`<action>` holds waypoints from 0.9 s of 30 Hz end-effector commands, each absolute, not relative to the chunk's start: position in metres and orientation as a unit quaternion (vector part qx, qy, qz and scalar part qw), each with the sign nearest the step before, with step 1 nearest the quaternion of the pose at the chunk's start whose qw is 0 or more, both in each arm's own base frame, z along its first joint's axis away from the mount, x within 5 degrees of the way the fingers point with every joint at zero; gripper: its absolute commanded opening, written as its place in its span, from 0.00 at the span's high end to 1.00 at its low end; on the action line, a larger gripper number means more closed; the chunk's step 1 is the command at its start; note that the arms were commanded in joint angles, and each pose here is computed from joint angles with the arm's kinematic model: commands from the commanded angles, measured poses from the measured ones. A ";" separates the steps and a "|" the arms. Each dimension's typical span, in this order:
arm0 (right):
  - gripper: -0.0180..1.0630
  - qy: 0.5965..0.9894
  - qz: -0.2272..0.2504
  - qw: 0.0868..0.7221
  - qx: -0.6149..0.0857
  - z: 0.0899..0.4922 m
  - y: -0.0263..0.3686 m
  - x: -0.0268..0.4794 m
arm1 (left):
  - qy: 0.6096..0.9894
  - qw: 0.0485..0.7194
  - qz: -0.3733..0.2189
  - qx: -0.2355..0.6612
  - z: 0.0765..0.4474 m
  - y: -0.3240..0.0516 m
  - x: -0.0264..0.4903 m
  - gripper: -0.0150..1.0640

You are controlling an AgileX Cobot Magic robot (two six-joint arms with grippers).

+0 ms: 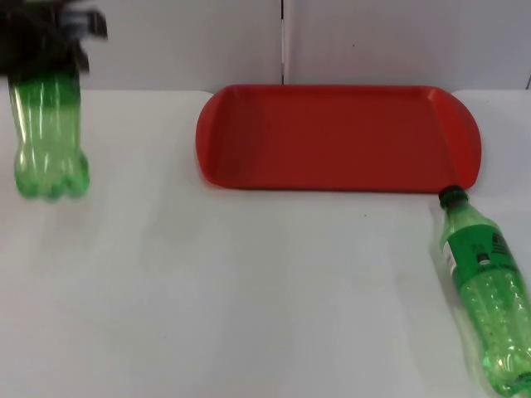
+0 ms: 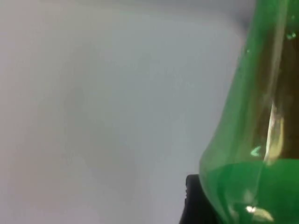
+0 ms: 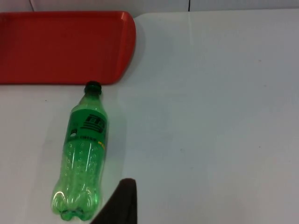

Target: Place the bottle upright on the tray.

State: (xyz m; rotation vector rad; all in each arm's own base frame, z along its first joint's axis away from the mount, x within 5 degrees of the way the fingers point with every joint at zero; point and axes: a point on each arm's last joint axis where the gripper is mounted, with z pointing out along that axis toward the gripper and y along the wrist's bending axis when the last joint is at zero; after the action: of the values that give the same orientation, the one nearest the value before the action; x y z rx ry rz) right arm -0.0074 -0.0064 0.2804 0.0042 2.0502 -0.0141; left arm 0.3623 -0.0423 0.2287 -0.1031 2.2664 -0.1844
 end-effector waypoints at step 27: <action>0.02 0.853 -0.004 0.522 0.003 0.281 -0.006 -0.007 | 0.569 0.743 -0.225 0.270 0.279 -0.144 0.375 0.99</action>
State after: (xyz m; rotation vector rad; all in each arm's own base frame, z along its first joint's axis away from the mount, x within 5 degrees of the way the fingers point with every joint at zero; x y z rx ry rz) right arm -0.0074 -0.0064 0.2804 0.0042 2.0502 -0.0141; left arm 0.3756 -0.1412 0.2760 0.5719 1.2886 -0.4812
